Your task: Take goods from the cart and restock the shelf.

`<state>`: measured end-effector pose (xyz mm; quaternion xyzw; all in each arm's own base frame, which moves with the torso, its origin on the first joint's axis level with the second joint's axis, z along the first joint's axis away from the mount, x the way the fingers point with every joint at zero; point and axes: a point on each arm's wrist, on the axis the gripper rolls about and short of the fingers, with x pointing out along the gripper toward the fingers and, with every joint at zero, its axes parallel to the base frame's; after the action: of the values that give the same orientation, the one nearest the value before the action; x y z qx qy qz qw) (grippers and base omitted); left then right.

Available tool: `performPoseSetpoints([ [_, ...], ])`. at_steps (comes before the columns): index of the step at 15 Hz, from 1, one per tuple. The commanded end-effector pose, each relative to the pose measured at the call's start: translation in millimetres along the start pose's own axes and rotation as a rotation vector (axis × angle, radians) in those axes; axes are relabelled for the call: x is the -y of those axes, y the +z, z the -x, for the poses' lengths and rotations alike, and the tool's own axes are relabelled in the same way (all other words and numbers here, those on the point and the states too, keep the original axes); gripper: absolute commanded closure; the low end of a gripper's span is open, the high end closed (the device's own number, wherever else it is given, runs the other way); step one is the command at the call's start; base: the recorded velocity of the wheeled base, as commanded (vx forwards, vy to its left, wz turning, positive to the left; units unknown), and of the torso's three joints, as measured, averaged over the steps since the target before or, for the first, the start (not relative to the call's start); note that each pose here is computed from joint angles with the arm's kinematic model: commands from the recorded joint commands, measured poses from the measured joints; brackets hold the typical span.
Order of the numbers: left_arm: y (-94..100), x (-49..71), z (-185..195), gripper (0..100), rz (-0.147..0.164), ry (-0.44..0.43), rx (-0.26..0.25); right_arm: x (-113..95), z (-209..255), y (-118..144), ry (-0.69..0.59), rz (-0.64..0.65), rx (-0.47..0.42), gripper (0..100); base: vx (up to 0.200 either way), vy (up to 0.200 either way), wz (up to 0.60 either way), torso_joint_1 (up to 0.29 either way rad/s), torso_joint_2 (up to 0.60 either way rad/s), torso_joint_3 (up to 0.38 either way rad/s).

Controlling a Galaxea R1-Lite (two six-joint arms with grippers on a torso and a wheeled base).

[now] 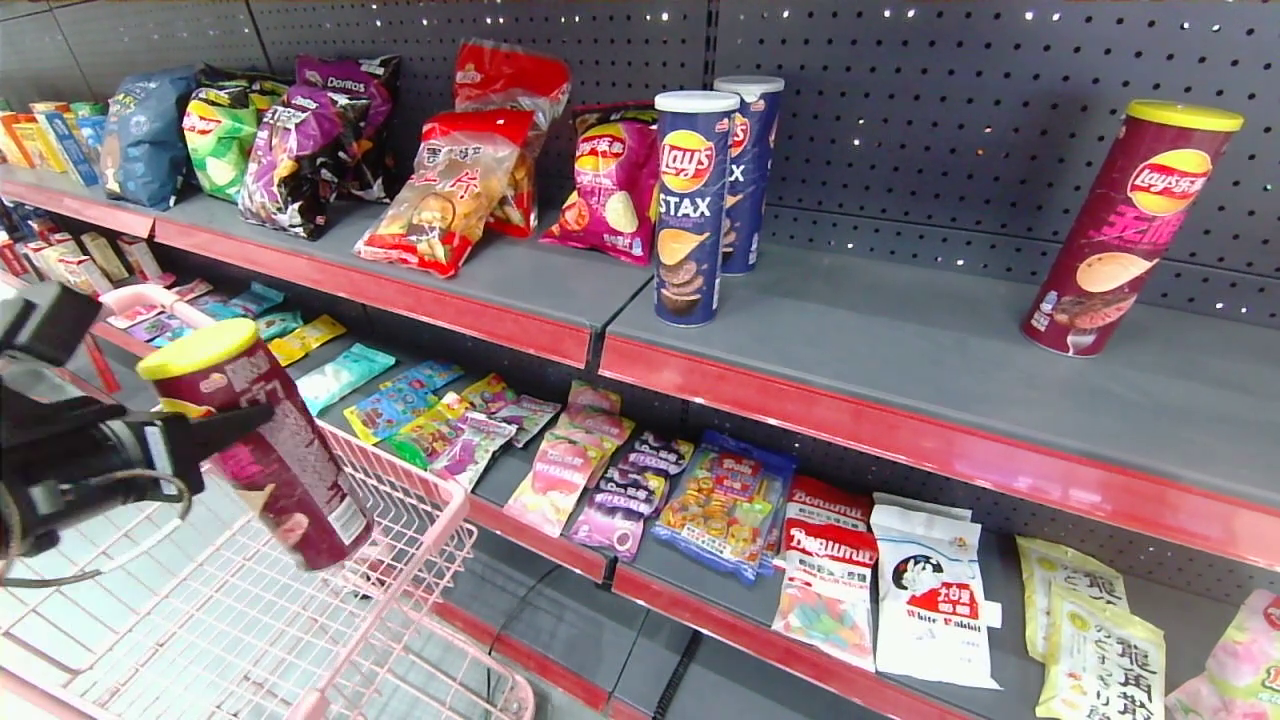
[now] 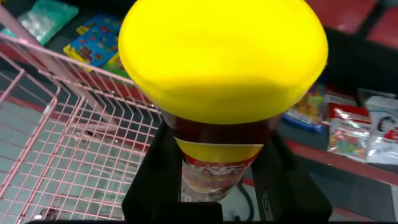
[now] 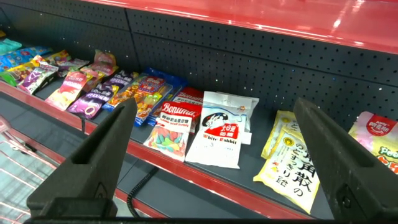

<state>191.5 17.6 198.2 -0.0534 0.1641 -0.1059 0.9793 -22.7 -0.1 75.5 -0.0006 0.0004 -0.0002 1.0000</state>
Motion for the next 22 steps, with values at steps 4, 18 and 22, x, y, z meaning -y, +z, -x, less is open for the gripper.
performPoseSetpoints([
  [4,12.8,49.7,120.8,100,-0.165,-0.089,0.313,0.0,-0.1,0.0,0.002,0.002,-0.001,0,0.000,0.000,0.00,0.015,-0.04,-0.029],
  [18,-47.3,46.8,132.5,100,-0.123,0.075,0.275,0.0,-0.1,0.0,0.002,0.002,-0.001,0,0.000,0.000,0.00,0.189,-0.47,-0.277],
  [22,-45.4,45.4,133.8,100,-0.117,0.155,0.289,0.0,-0.1,0.0,0.002,0.000,-0.001,0,0.000,0.000,-0.60,0.084,-0.20,-0.110],
])
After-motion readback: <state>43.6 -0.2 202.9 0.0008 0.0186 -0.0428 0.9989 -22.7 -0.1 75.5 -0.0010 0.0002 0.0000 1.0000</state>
